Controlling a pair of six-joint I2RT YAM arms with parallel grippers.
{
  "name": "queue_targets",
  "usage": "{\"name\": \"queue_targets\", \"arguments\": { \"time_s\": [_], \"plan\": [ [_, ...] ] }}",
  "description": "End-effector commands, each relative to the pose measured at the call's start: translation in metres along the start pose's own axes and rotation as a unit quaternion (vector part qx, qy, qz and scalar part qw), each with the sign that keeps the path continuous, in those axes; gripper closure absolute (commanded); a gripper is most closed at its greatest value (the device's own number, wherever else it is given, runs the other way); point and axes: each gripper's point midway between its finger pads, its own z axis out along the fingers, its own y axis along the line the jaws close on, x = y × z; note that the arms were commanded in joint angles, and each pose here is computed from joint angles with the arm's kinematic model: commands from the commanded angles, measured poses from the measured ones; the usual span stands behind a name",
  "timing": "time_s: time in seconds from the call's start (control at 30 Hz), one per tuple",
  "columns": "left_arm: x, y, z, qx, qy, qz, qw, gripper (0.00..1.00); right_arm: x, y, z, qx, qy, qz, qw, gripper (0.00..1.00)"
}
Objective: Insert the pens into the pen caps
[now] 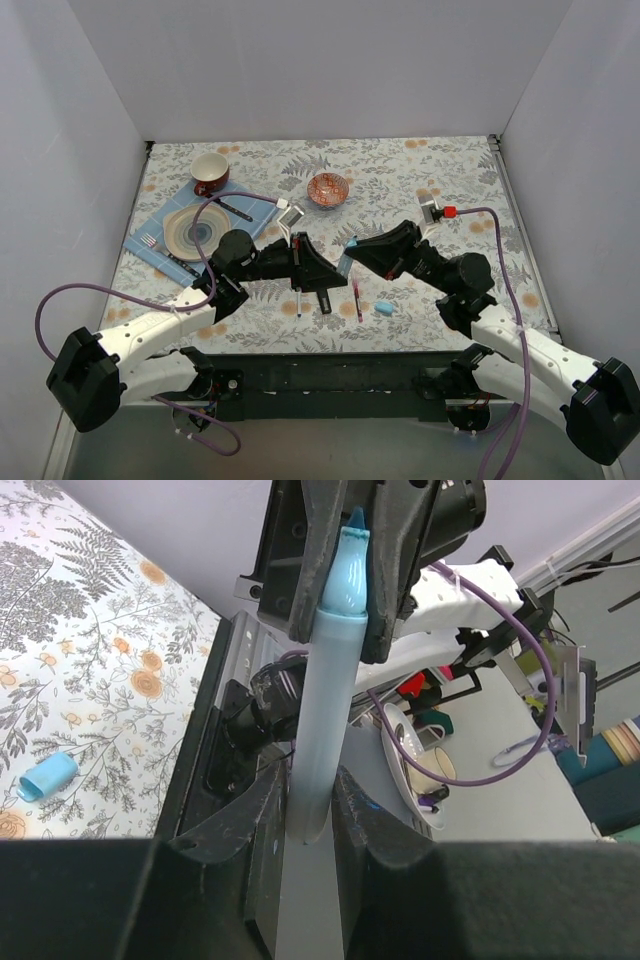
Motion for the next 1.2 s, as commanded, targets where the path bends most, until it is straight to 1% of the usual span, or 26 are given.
{"name": "queue_targets", "arguments": {
  "time_s": [0.0, 0.03, 0.1, 0.13, 0.17, 0.2, 0.23, 0.3, 0.33, 0.4, 0.5, 0.6, 0.67, 0.7, 0.73, 0.8, 0.87, 0.9, 0.93, 0.97, 1.0, 1.03, 1.07, 1.1, 1.13, 1.17],
  "plan": [
    [-0.007, 0.005, -0.002, -0.031, -0.018, 0.003, 0.999, 1.0, 0.003, -0.008, -0.004, 0.028, 0.012, -0.016, 0.999, 0.7],
    [-0.008, 0.009, -0.003, -0.043, -0.023, 0.018, 0.999, 1.0, 0.0, -0.006, -0.006, 0.033, 0.011, -0.026, 0.999, 0.6],
    [-0.013, 0.019, -0.01, -0.083, -0.04, 0.026, 0.995, 1.0, 0.003, -0.019, -0.011, 0.076, 0.031, -0.052, 0.995, 0.52],
    [-0.016, 0.022, -0.013, -0.097, -0.045, 0.043, 0.993, 1.0, -0.002, -0.016, -0.015, 0.084, 0.03, -0.07, 0.994, 0.45],
    [-0.023, 0.025, -0.018, -0.117, -0.062, 0.056, 0.99, 1.0, -0.004, -0.024, -0.019, 0.111, 0.036, -0.089, 0.989, 0.43],
    [-0.021, 0.033, -0.024, -0.14, -0.057, 0.054, 0.987, 1.0, 0.009, -0.041, -0.031, 0.153, 0.077, -0.115, 0.979, 0.42],
    [-0.023, 0.039, -0.029, -0.16, -0.058, 0.072, 0.983, 1.0, 0.0, -0.04, -0.036, 0.17, 0.08, -0.138, 0.973, 0.41],
    [-0.029, 0.047, -0.041, -0.202, -0.069, 0.089, 0.973, 1.0, -0.004, -0.063, -0.053, 0.241, 0.095, -0.182, 0.949, 0.4],
    [-0.032, 0.05, -0.046, -0.22, -0.071, 0.101, 0.968, 1.0, 0.006, -0.074, -0.069, 0.276, 0.129, -0.18, 0.935, 0.4],
    [-0.035, 0.059, -0.06, -0.265, -0.069, 0.132, 0.953, 1.0, 0.012, -0.098, -0.089, 0.34, 0.157, -0.194, 0.907, 0.4],
    [-0.043, 0.055, -0.072, -0.289, -0.078, 0.157, 0.941, 1.0, 0.037, -0.132, -0.122, 0.42, 0.232, -0.182, 0.858, 0.4],
    [-0.045, 0.048, -0.079, -0.293, -0.075, 0.181, 0.936, 1.0, 0.065, -0.145, -0.143, 0.442, 0.318, -0.16, 0.823, 0.41],
    [-0.05, 0.045, -0.087, -0.306, -0.082, 0.199, 0.928, 1.0, 0.087, -0.157, -0.159, 0.458, 0.383, -0.136, 0.79, 0.44],
    [-0.047, 0.048, -0.091, -0.315, -0.076, 0.206, 0.924, 1.0, 0.089, -0.16, -0.16, 0.469, 0.393, -0.127, 0.781, 0.44],
    [-0.048, 0.049, -0.096, -0.324, -0.082, 0.21, 0.919, 1.0, 0.099, -0.169, -0.168, 0.491, 0.41, -0.107, 0.761, 0.49],
    [-0.046, 0.05, -0.099, -0.328, -0.085, 0.209, 0.917, 1.0, 0.107, -0.175, -0.177, 0.547, 0.393, -0.051, 0.738, 0.54],
    [-0.04, 0.053, -0.099, -0.325, -0.082, 0.206, 0.919, 1.0, 0.121, -0.177, -0.175, 0.56, 0.37, -0.003, 0.742, 0.56],
    [-0.038, 0.054, -0.099, -0.324, -0.077, 0.207, 0.92, 1.0, 0.122, -0.178, -0.165, 0.575, 0.318, 0.042, 0.753, 0.55],
    [-0.039, 0.054, -0.099, -0.326, -0.073, 0.209, 0.919, 1.0, 0.128, -0.177, -0.168, 0.586, 0.294, 0.073, 0.751, 0.55],
    [-0.038, 0.057, -0.1, -0.331, -0.07, 0.208, 0.918, 1.0, 0.126, -0.179, -0.172, 0.611, 0.266, 0.093, 0.739, 0.54],
    [-0.038, 0.059, -0.1, -0.335, -0.069, 0.208, 0.916, 1.0, 0.127, -0.18, -0.174, 0.652, 0.209, 0.154, 0.712, 0.54],
    [-0.038, 0.059, -0.1, -0.336, -0.067, 0.208, 0.916, 1.0, 0.128, -0.174, -0.189, 0.688, 0.204, 0.177, 0.674, 0.53],
    [-0.038, 0.059, -0.1, -0.336, -0.066, 0.208, 0.916, 1.0, 0.127, -0.172, -0.196, 0.713, 0.187, 0.196, 0.647, 0.52],
    [-0.036, 0.06, -0.099, -0.335, -0.063, 0.207, 0.917, 1.0, 0.13, -0.169, -0.198, 0.739, 0.151, 0.241, 0.611, 0.51],
    [-0.036, 0.06, -0.099, -0.334, -0.061, 0.206, 0.918, 1.0, 0.13, -0.161, -0.206, 0.76, 0.148, 0.258, 0.578, 0.49],
    [-0.036, 0.058, -0.099, -0.332, -0.062, 0.207, 0.918, 1.0, 0.131, -0.158, -0.208, 0.77, 0.137, 0.273, 0.561, 0.48]
  ]
}}
